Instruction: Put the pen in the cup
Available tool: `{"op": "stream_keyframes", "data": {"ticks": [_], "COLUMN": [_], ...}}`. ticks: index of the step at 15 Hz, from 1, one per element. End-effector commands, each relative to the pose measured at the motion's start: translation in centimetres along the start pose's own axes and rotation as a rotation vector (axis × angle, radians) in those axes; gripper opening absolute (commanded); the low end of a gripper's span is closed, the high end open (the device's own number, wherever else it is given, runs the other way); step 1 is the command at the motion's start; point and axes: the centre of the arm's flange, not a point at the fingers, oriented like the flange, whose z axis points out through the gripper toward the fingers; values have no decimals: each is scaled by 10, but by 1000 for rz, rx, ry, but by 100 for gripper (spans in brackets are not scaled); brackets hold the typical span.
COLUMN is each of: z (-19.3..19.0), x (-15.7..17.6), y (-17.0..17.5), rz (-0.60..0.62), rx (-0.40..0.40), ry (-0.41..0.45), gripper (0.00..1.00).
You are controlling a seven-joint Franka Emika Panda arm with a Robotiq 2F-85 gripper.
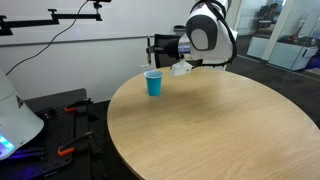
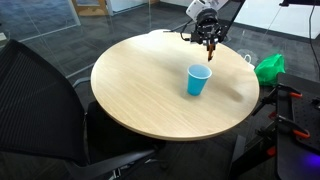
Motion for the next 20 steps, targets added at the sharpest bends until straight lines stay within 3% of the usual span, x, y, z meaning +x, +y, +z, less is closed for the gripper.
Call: {"op": "stream_keyframes", "data": {"ticks": [1, 9, 20], "z": [0, 9, 22], "x": [-8, -24, -47], "y": [2, 2, 20], "rz": [-73, -172, -171], "rx": [49, 28, -80], "ry": [-36, -73, -183], "gripper": [4, 4, 4]}}
